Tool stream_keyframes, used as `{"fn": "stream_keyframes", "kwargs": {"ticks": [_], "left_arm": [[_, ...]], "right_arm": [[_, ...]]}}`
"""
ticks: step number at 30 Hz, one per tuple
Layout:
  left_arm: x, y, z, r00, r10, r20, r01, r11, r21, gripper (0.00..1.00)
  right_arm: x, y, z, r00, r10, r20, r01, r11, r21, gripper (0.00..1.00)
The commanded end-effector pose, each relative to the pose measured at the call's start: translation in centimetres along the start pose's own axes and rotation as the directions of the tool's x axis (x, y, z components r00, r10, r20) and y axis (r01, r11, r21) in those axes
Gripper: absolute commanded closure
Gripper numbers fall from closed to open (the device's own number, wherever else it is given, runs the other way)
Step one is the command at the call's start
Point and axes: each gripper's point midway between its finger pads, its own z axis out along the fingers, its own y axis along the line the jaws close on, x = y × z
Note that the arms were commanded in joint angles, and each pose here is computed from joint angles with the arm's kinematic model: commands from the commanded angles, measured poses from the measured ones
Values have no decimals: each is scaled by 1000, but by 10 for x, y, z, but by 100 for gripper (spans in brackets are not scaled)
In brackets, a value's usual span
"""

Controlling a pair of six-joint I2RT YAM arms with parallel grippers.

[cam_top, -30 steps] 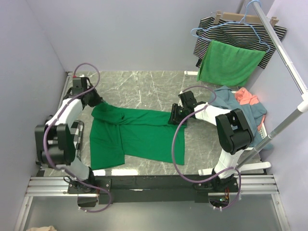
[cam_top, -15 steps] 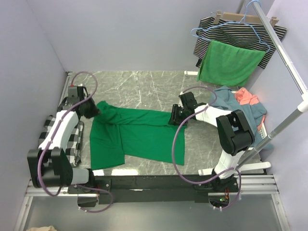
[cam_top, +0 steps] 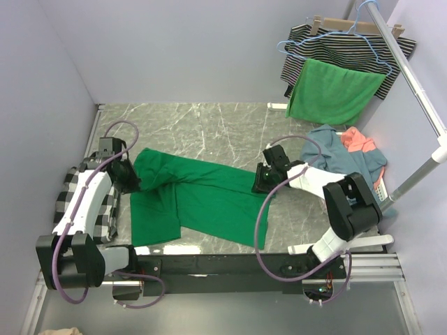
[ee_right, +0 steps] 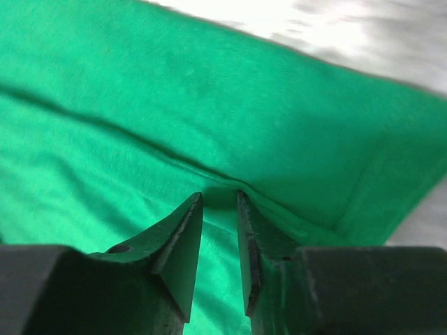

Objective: Fold and stack the t-shirts
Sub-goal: Fold the flattened tshirt in 1/3 of the way

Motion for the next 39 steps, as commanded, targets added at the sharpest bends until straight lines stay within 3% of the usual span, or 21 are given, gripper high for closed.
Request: {"fn": "stream_keyframes", "kwargs": {"ticks": [1, 5, 14, 19, 20, 21, 24, 28, 33, 39], "left_arm": [[4, 12, -10, 1000, -10, 30, 12, 999, -51, 99], [13, 11, -10, 1000, -18, -6, 18, 999, -45, 99], [40, -5, 17, 987, 67, -148, -75, 996, -49, 99], [66, -16, 33, 953, 136, -270, -154, 987, -46, 97], [67, -13, 38, 949, 139, -283, -166, 984, -72, 94], [64, -13, 39, 952, 134, -274, -163, 983, -87, 76], [38, -17, 37, 978, 115, -172, -138, 982, -128, 43], [-6, -43, 31, 995, 96, -8, -96, 992, -78, 22], [-55, -65, 40, 988, 94, 126, -90, 995, -41, 19], [-82, -74, 88, 991, 65, 118, -65, 998, -7, 21]], "right_arm": [[16, -57, -12, 998, 61, 36, -68, 964, 258, 67], [-5, -70, -24, 985, 100, 137, -141, 932, 335, 67], [-56, -79, -38, 951, 176, 255, -247, 928, 280, 65], [-68, -80, -40, 955, 170, 242, -231, 939, 254, 66], [-68, -74, -43, 961, 151, 232, -205, 951, 232, 64], [-68, -70, -46, 962, 146, 231, -195, 958, 209, 63], [-65, -50, -54, 966, 130, 222, -157, 982, 106, 58], [-60, -32, -56, 972, 109, 209, -123, 991, 56, 56], [-49, -12, -46, 985, 85, 152, -84, 996, -14, 55], [-31, 5, -25, 994, 69, 83, -65, 996, -53, 55]]}}
